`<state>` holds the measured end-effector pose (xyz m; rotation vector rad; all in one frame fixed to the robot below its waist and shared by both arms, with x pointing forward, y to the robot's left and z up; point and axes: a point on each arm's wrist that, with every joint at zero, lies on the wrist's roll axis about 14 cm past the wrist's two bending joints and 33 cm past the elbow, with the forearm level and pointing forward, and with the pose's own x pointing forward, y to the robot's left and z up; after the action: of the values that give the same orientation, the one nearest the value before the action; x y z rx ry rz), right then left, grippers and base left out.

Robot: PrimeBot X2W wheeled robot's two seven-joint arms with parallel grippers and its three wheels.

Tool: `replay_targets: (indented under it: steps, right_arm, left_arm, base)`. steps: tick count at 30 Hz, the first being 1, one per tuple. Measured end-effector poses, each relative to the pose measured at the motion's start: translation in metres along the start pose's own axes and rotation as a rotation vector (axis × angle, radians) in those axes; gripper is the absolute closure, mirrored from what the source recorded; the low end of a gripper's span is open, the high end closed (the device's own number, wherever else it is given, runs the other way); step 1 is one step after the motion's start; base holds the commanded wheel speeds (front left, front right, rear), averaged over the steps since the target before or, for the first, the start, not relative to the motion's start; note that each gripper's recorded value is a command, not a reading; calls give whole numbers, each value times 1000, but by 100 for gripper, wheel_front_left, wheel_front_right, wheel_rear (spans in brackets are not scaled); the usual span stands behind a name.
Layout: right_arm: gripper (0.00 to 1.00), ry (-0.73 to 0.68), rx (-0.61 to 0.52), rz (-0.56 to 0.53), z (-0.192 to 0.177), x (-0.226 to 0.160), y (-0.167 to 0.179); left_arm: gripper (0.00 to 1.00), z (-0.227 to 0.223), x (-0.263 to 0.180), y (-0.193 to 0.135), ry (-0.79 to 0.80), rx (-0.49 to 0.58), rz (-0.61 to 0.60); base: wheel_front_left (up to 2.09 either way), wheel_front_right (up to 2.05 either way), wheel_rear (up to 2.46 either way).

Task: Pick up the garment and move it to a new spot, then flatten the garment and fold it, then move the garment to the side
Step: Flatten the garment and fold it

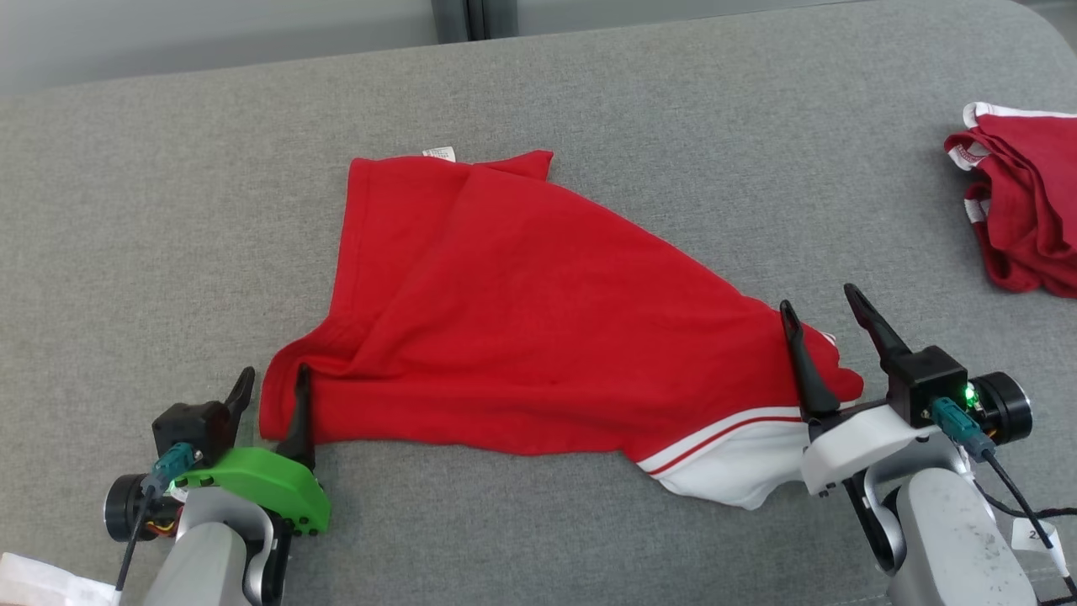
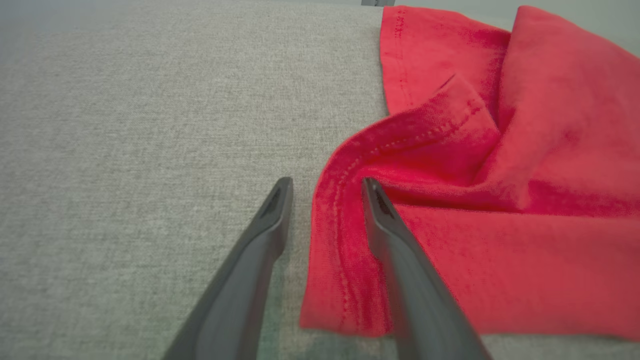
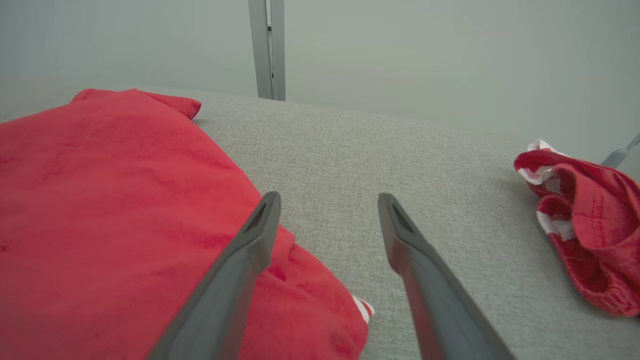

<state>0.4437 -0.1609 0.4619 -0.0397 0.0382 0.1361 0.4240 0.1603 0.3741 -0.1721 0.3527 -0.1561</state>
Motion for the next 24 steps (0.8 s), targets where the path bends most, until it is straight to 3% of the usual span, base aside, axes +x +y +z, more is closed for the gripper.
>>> replay_targets:
  steps: [12, 13, 14, 24]
  right_arm:
    - [2, 209, 29, 39, -62, -22, 17]
    - [56, 219, 24, 47, -64, -20, 20]
    - [100, 218, 20, 52, -64, -17, 21]
    - [100, 161, -72, 88, -39, 30, 26]
  left_arm:
    - [0, 17, -30, -1, -103, -43, 48]
    - [0, 18, -32, -1, -109, -43, 49]
    - [0, 20, -34, 0, -116, -44, 51]
    - [0, 25, -40, 1, -138, -54, 62]
  base:
    - [0, 0, 0]
    - [0, 0, 0]
    - [0, 0, 0]
    - [0, 0, 0]
